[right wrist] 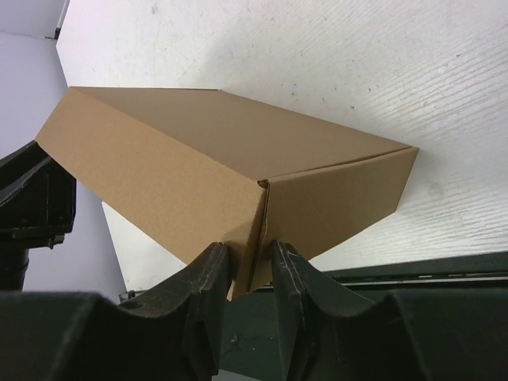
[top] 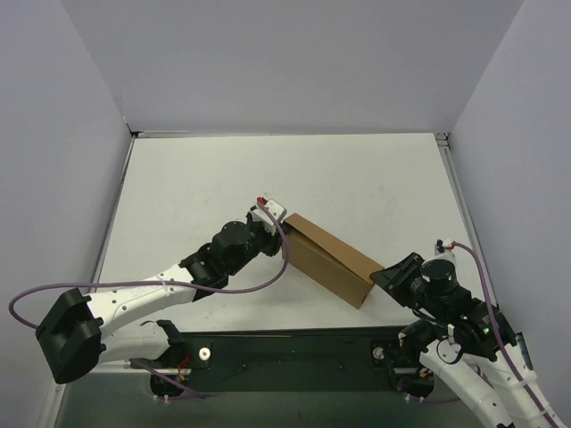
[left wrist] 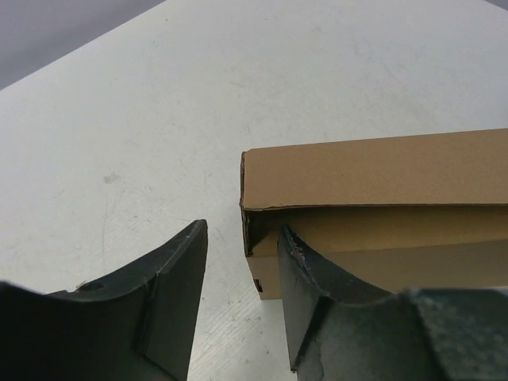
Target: Fold the paper box
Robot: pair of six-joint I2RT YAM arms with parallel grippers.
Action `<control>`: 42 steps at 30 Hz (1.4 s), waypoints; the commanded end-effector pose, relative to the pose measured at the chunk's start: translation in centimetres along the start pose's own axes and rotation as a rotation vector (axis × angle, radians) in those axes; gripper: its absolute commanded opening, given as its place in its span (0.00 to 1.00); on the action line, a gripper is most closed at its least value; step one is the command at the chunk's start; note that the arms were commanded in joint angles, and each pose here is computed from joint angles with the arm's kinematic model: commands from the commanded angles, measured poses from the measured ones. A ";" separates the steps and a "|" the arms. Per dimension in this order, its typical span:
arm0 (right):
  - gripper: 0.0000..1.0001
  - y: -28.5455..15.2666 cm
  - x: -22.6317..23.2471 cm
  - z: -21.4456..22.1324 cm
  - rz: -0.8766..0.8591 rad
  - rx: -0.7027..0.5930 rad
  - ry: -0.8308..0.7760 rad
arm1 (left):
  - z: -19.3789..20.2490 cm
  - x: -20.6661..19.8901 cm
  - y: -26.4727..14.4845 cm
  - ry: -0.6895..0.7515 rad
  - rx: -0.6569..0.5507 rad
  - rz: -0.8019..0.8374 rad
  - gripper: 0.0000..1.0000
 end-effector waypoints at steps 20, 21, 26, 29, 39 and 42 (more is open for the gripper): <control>0.22 0.9 -8.2 1.0 0.408 0.037 -0.143 | -6.7 2.1 -5.8 -0.351 0.023 0.191 0.83; 0.22 0.9 -8.2 1.0 0.401 0.034 -0.142 | -7.7 2.3 -5.5 -0.394 -0.014 0.225 0.83; 0.21 0.9 -8.1 1.0 0.394 0.032 -0.136 | -9.1 4.5 -2.3 -0.587 -0.089 0.257 0.84; 0.21 0.8 -8.0 1.0 0.387 0.028 -0.133 | -7.7 4.1 -0.4 -0.621 -0.032 0.279 0.83; 0.21 0.9 -7.9 1.1 0.386 0.036 -0.132 | -4.1 3.7 1.7 -0.655 0.046 0.275 0.80; 0.21 1.0 -7.9 1.1 0.385 0.039 -0.132 | -3.7 3.6 2.1 -0.660 0.053 0.277 0.77</control>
Point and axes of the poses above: each gripper's point midway between its finger pads, its own y axis out along the fingers, its own x axis along the line the jaws close on, z = x × y, the point moved 5 cm from there along -y, back along the fingers, and after that the axes turned 8 degrees about y, right-handed, at the moved point
